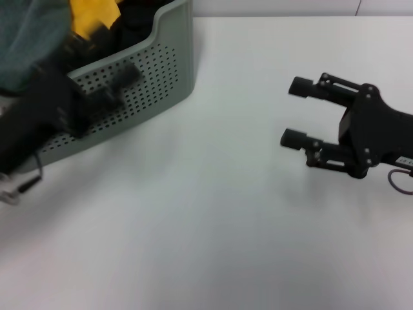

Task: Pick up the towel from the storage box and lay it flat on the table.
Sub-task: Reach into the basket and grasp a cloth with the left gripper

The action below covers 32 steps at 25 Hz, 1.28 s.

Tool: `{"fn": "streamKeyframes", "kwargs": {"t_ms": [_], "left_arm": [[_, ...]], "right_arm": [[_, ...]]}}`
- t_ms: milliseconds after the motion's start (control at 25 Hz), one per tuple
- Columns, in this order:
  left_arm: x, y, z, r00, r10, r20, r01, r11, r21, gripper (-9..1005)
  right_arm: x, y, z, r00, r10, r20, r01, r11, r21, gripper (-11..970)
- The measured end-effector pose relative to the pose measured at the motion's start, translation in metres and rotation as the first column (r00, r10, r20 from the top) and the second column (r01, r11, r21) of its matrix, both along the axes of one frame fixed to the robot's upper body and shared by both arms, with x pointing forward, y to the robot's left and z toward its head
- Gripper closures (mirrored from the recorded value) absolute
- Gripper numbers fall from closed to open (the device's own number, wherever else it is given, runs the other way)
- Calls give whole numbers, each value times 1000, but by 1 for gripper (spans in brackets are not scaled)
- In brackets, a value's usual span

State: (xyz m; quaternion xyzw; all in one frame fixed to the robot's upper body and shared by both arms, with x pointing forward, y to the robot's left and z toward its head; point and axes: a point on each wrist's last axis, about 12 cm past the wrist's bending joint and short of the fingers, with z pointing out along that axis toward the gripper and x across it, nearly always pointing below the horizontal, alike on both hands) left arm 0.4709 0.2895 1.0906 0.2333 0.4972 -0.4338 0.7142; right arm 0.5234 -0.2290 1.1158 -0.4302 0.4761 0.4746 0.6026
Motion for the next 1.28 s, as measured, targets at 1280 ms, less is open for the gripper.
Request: {"fn": "streamKeyframes", "kwargs": {"t_ms": [1280], "left_arm": [[121, 52, 87, 789, 574, -222, -522, 815, 252, 327]], "right_arm": [[-3, -1, -10, 999, -22, -37, 22, 1000, -12, 263]]}}
